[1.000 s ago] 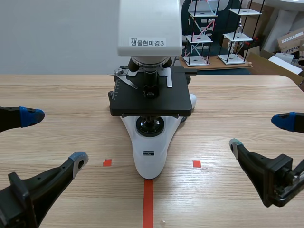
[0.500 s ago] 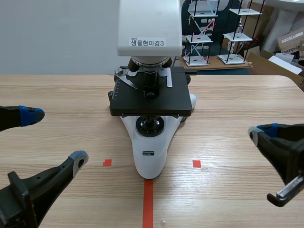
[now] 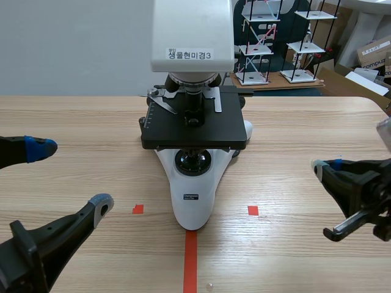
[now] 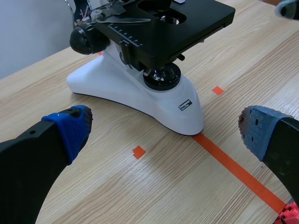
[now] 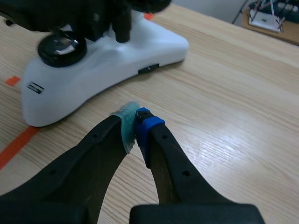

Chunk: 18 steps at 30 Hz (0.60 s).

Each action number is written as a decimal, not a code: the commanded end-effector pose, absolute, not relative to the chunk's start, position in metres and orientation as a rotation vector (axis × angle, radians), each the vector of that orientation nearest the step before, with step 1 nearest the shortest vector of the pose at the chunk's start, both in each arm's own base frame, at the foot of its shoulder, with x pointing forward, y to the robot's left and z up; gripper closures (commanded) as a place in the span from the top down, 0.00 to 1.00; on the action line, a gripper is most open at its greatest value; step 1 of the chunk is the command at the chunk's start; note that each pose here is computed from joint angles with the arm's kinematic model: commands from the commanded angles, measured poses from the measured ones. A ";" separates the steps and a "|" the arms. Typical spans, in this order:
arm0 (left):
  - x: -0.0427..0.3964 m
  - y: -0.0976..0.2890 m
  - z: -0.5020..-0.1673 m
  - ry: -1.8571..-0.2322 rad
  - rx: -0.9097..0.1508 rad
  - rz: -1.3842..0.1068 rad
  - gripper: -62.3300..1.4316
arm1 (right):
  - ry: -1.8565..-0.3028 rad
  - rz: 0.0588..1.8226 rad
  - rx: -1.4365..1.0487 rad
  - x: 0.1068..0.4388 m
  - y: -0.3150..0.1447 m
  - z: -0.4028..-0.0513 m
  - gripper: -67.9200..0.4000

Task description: Point at the stage knob

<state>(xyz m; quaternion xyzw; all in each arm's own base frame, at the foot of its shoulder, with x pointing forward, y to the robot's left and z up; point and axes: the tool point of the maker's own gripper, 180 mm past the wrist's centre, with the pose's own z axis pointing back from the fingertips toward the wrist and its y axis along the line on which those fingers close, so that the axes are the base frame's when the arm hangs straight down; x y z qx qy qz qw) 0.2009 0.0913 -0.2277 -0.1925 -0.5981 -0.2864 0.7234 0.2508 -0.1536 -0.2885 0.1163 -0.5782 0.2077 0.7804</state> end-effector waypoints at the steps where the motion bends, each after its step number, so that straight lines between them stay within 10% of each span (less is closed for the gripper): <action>1: 0.202 0.092 -0.223 -1.343 -0.432 -0.618 1.00 | -1.288 0.444 0.258 0.256 -0.152 -0.288 0.01; 18: 0.202 0.092 -0.223 -1.343 -0.432 -0.618 1.00 | -1.442 0.512 0.309 0.315 -0.137 -0.304 0.01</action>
